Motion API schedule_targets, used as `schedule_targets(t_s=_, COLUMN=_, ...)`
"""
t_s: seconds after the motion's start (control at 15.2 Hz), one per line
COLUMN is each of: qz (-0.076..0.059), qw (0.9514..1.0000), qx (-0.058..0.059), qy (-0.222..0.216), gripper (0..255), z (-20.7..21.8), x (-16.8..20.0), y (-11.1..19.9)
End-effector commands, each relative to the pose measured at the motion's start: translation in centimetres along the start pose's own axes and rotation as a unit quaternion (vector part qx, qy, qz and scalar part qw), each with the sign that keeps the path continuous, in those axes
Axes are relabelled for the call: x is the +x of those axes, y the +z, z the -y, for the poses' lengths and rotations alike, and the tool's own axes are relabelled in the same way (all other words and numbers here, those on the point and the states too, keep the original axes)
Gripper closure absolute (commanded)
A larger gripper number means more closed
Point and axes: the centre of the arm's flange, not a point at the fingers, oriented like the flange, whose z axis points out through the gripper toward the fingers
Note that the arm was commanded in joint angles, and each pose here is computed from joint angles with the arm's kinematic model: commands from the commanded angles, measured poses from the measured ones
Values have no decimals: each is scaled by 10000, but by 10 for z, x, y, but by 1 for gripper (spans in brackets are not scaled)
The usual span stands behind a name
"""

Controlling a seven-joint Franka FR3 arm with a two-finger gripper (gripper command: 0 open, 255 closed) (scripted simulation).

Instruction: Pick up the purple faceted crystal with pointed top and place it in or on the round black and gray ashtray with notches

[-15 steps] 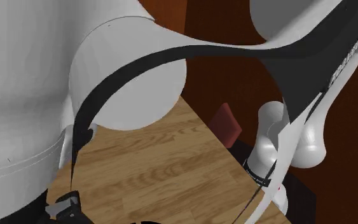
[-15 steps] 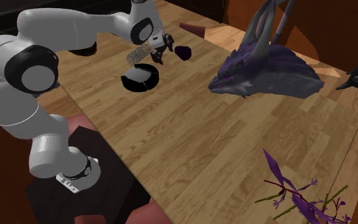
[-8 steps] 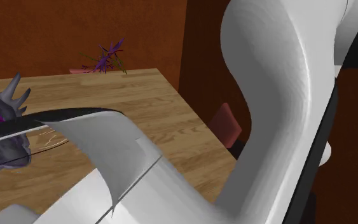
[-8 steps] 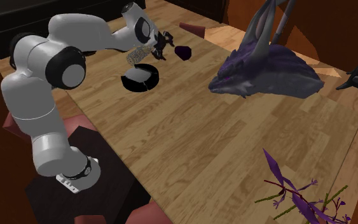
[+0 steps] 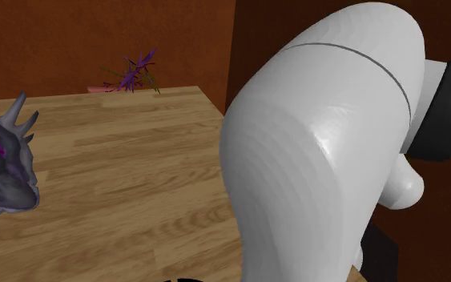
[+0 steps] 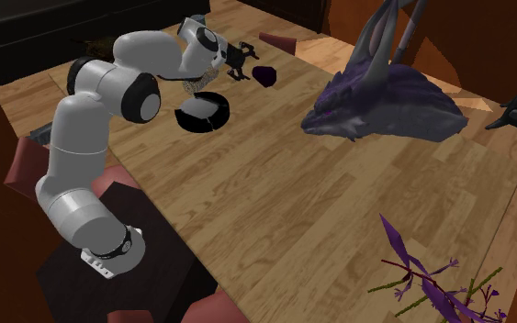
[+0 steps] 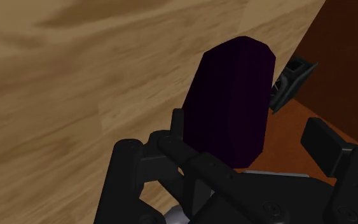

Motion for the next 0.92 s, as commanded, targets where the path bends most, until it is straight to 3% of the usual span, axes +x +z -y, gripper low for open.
schedule_targets(t_s=0.0, qz=-212, qw=9996, qx=198, qy=39, gripper=0, z=4, x=-15, y=10)
schedule_targets(t_s=0.46, qz=-212, qw=9996, qx=198, qy=39, gripper=0, z=6, x=-13, y=50)
schedule_targets(t_s=0.86, qz=-212, qw=9996, qx=198, qy=39, gripper=0, z=6, x=-13, y=50)
